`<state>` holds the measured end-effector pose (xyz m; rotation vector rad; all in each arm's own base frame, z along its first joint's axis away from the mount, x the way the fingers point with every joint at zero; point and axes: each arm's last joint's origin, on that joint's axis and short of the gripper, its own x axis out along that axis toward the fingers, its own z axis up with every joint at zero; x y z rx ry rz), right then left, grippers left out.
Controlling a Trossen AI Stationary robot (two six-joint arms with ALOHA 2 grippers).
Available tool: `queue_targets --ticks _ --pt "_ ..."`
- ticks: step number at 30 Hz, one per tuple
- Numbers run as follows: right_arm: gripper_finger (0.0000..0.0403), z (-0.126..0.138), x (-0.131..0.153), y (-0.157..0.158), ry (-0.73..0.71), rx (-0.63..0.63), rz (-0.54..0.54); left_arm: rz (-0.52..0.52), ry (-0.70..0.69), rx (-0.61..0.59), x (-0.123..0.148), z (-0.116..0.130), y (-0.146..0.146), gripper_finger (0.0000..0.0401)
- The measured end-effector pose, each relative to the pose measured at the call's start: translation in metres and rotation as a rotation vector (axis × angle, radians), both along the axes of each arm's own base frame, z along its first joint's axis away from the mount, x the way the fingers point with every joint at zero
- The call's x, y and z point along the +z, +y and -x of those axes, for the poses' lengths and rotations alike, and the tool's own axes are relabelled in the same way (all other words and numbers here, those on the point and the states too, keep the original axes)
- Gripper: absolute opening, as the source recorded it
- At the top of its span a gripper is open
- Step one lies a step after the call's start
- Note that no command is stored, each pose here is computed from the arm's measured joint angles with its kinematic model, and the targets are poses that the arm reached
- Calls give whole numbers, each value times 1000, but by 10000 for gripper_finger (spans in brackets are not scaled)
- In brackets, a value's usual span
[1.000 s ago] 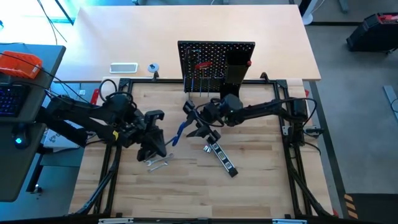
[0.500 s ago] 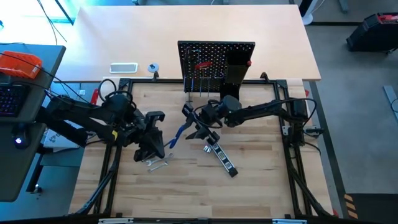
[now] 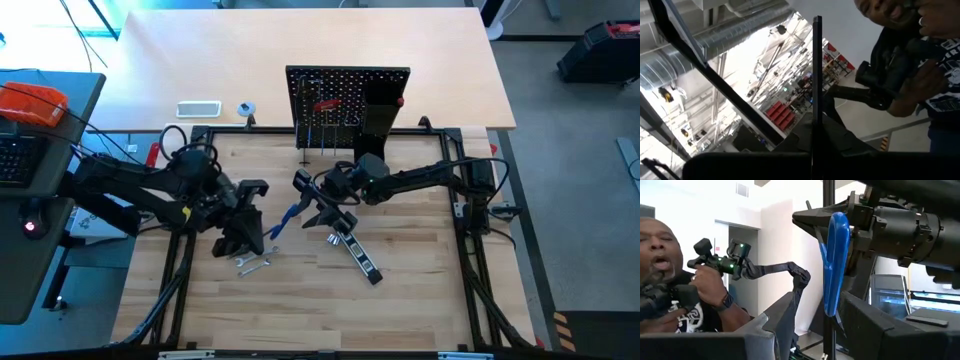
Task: Hang tools onto peg board
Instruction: Put the pick tool into the top black bin on the peg board
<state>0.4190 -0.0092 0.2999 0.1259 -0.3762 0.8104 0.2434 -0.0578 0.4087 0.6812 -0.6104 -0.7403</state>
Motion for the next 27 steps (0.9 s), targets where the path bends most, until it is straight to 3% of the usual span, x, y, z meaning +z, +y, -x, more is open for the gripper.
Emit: queue_targets --ticks 20,27 --pt "149 8 10 -1 -47 80 -52 -10 55 25 -5 -3 6 0" --pt "149 8 11 -2 -56 54 -69 -35 57 36 -10 -8 5 0"
